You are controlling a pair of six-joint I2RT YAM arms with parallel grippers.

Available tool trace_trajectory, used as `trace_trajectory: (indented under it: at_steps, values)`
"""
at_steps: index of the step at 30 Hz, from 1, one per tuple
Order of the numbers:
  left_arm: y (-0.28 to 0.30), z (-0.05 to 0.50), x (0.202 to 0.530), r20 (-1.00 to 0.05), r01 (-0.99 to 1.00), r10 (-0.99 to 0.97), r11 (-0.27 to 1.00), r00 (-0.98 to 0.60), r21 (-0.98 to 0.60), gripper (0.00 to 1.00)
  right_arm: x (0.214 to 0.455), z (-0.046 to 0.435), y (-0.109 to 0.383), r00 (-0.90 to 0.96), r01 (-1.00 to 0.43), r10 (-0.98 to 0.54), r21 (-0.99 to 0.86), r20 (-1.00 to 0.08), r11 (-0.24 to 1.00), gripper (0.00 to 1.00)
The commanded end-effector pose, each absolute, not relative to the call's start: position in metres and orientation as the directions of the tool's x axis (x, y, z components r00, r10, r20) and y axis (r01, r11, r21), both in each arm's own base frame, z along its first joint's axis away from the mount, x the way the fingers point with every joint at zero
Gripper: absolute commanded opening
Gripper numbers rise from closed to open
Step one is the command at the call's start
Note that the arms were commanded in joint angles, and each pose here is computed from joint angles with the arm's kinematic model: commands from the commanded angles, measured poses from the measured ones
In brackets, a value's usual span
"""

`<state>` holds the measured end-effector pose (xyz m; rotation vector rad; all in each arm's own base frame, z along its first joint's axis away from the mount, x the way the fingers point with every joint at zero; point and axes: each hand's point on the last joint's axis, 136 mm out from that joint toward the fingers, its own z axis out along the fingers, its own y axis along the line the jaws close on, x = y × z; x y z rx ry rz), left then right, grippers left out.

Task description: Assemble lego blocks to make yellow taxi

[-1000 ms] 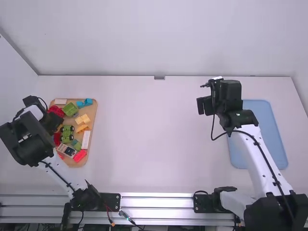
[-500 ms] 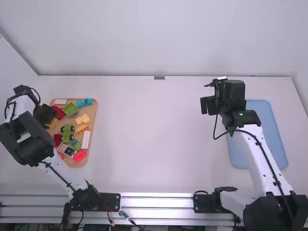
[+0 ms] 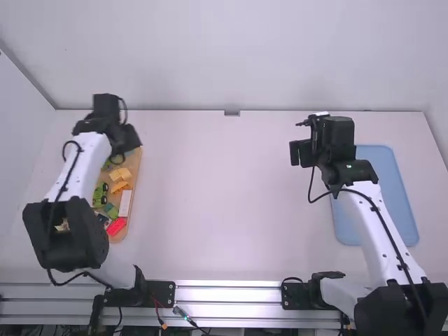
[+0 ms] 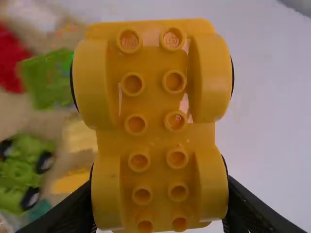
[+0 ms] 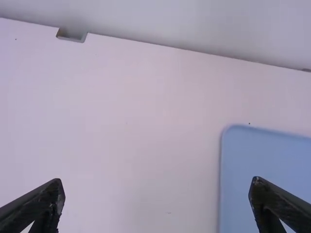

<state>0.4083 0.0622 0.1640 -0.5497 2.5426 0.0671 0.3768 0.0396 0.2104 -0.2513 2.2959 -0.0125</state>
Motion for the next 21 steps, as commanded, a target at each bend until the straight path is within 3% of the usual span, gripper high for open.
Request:
trace_trajectory:
  at_steps: [1, 6, 9, 14, 21]
  values:
    - [-0.009, 0.153, 0.395, -0.481, 0.01, 0.017, 1.0, -0.877, 0.016, 0.07, 0.378, 0.226, 0.036, -0.64, -0.141, -0.138, -0.061, -0.756, 0.988, 0.99]
    - [-0.117, 0.125, 0.355, -0.404, 0.542, 0.516, 0.838, -0.756, 0.056, 0.1, 0.366, 0.237, 0.023, -0.642, -0.081, -0.074, -0.028, -0.763, 0.996, 0.99]
    - [-0.169, 0.104, 0.329, -0.363, 0.757, 0.732, 0.646, -0.576, 0.102, 0.28, 0.352, 0.247, 0.014, -0.635, -0.039, -0.027, -0.003, -0.772, 0.999, 0.99]
    - [-0.214, 0.077, 0.298, -0.298, 0.914, 0.898, 0.377, -0.323, 0.146, 0.27, 0.337, 0.261, 0.016, -0.616, -0.065, -0.031, 0.011, -0.787, 0.998, 0.99]
    - [-0.233, 0.036, 0.289, -0.205, 0.963, 0.955, 0.242, -0.215, 0.118, 0.17, 0.325, 0.272, 0.03, -0.588, -0.131, -0.068, 0.013, -0.806, 0.991, 0.99]
